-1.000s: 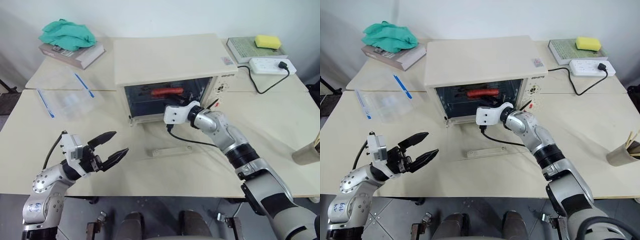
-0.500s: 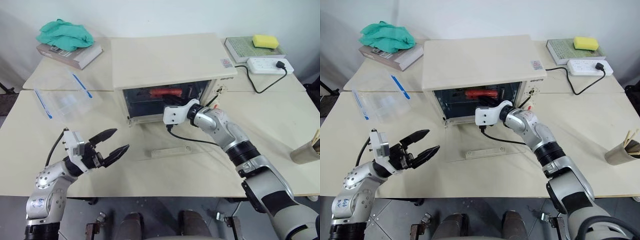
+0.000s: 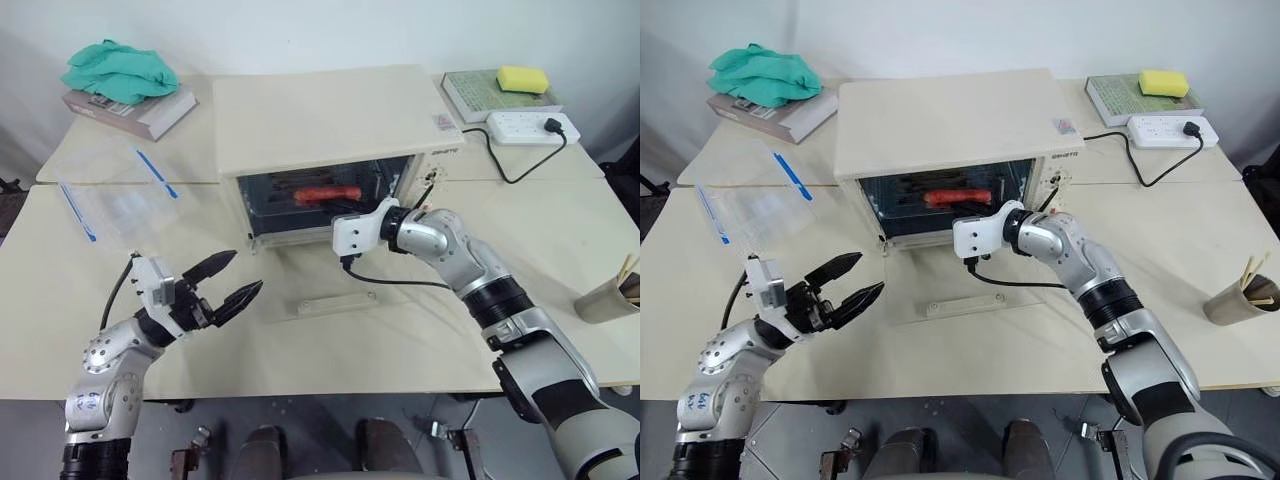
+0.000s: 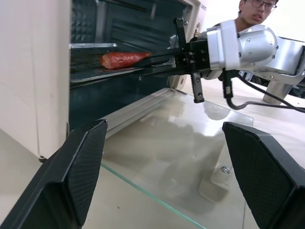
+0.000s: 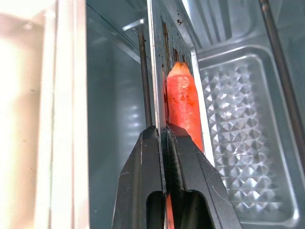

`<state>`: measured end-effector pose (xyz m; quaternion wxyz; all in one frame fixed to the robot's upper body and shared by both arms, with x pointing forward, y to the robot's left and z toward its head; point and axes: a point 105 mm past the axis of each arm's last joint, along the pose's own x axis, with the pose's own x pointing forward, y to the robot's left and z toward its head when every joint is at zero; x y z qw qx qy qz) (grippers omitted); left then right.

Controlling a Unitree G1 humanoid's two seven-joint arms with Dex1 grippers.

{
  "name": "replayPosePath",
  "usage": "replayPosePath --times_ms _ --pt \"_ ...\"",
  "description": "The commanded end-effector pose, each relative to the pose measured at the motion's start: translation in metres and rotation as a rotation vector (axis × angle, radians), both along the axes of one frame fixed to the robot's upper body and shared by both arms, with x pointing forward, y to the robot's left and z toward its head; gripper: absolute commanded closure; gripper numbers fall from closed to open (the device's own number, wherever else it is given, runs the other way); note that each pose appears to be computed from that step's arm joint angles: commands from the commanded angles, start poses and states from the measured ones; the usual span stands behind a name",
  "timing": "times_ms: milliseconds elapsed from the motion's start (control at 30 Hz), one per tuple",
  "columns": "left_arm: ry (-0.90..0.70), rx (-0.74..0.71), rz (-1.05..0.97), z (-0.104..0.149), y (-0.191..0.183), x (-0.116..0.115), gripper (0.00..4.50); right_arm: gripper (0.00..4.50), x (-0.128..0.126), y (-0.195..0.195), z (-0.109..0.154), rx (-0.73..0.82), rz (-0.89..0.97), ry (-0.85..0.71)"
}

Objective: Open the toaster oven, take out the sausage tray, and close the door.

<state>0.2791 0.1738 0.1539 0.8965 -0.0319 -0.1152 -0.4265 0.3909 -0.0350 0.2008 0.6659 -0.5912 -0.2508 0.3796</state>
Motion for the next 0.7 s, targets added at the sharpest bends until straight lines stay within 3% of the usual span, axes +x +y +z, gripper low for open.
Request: replayPosePath --times_ms 33,367,700 --pt "-0.043 -0.002 0.000 0.007 -0.004 0.002 0.40 4.48 -0.021 0.014 0.016 0.030 0.103 -0.053" --pt "-0.031 0.014 0.024 0.006 0.008 0.005 0.40 4.48 -0.056 -0.006 -0.012 0.025 0.107 -0.004" --pt "-0.017 0.017 0.036 0.006 0.019 0.007 0.40 4.48 -0.085 -0.027 -0.022 -0.010 0.106 -0.004"
